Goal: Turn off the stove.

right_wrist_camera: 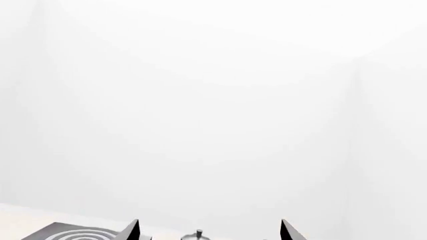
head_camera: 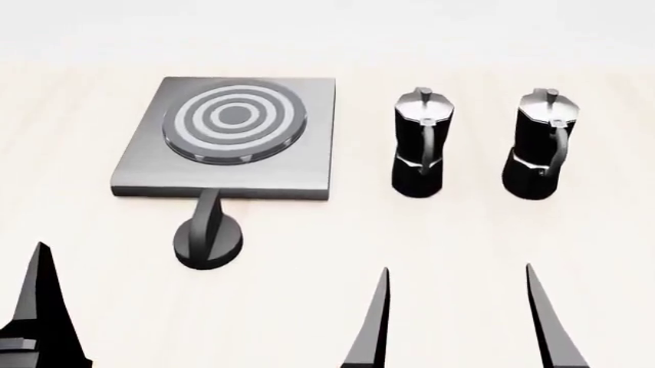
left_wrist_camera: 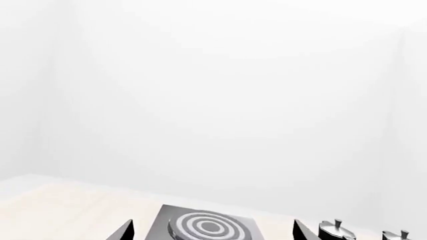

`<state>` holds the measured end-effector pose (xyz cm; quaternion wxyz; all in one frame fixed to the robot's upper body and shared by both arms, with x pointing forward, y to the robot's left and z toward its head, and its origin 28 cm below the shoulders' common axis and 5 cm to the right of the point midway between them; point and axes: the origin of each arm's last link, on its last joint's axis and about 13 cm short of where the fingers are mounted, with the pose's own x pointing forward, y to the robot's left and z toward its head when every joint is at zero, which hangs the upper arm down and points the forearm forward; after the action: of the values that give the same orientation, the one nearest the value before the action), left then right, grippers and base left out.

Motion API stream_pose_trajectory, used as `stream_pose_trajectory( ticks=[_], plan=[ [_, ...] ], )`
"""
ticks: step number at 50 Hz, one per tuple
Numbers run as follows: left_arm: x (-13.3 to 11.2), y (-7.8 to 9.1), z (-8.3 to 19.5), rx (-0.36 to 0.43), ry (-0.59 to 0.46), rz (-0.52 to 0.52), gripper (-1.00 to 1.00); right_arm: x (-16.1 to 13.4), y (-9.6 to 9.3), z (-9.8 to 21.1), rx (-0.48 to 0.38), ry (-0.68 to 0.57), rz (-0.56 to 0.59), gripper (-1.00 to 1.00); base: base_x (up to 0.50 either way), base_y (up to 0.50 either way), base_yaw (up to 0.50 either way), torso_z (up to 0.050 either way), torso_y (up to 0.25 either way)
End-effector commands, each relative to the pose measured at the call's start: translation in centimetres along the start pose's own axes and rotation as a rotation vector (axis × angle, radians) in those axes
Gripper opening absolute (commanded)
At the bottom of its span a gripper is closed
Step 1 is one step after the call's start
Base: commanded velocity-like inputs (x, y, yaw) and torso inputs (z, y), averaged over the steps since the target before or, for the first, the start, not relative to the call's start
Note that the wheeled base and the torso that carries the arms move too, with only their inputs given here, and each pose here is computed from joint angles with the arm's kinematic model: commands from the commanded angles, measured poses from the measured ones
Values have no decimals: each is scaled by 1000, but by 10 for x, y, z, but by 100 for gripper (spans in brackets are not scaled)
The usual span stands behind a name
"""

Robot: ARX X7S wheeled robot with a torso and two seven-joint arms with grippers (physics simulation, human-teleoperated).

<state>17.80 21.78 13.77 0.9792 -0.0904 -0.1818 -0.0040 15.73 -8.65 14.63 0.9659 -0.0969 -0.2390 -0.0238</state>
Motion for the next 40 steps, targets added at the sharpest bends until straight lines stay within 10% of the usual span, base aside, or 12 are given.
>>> stream_pose_trajectory(
  ticks=[1, 40],
  plan=[
    [1, 2, 0, -4, -2, 0, 100, 2, -2, -1, -18, -3, -10, 100, 211, 0, 0, 0, 0],
    [1, 2, -1, 1, 1, 1, 100, 1, -2, -2, -14, 5, -9, 100, 211, 0, 0, 0, 0]
  ],
)
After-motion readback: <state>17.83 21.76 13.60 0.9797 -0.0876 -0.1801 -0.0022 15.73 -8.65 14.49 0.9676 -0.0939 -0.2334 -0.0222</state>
